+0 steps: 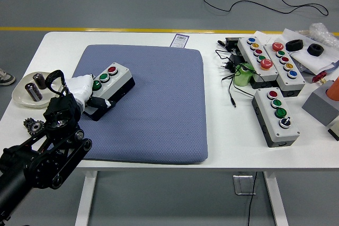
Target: Pick up the button,place it on the desk,press the button,press the button
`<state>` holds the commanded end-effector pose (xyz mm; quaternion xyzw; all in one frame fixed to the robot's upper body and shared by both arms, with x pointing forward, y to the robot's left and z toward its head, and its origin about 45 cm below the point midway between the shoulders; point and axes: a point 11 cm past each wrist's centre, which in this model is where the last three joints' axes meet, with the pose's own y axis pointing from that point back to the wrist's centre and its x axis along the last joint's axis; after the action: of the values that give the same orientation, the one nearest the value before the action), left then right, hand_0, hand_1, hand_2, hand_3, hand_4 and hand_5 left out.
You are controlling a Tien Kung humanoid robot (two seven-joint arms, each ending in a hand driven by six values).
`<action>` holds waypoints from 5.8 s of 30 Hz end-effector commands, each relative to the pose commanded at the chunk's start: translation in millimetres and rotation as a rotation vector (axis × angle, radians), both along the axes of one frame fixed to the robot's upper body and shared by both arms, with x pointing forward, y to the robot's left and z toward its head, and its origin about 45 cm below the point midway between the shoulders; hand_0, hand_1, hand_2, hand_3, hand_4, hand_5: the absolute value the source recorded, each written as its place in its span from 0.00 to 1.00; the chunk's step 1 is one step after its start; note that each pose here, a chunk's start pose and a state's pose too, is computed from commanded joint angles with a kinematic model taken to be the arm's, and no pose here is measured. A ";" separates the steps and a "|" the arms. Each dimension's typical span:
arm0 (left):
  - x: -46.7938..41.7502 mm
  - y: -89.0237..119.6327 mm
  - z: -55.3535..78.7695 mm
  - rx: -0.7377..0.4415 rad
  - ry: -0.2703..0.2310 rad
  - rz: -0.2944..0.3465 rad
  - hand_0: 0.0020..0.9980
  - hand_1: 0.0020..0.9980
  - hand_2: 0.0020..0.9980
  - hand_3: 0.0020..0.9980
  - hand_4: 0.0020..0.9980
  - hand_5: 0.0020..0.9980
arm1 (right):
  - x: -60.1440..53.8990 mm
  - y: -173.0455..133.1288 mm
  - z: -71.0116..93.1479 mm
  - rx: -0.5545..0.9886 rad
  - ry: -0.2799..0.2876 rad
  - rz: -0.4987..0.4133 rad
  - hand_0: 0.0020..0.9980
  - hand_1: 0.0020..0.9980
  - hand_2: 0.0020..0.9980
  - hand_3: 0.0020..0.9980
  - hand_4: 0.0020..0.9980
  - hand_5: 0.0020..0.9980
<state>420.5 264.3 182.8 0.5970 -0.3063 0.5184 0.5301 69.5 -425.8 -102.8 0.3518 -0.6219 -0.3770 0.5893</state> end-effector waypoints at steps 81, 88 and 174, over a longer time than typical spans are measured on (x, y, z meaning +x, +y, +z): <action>-30.8 -45.8 12.0 0.058 -0.052 -0.823 0.97 1.00 1.00 0.99 0.97 0.48 | -0.6 0.7 -0.3 0.001 0.001 -0.005 0.66 0.65 0.69 0.60 0.44 0.32; -33.0 -44.6 16.4 0.045 -0.024 -0.800 1.00 1.00 1.00 1.00 1.00 0.52 | -2.5 0.5 -0.5 0.000 0.005 -0.005 0.66 0.65 0.69 0.60 0.44 0.32; -66.2 -63.9 32.2 -0.154 0.103 -0.644 0.00 0.00 0.00 0.64 0.64 0.95 | -0.5 1.5 -0.5 0.002 0.001 -0.002 0.66 0.65 0.69 0.60 0.44 0.32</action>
<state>354.3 200.4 215.1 0.4533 -0.4120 0.3150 0.7250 69.1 -424.3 -103.3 0.3516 -0.6216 -0.3786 0.5888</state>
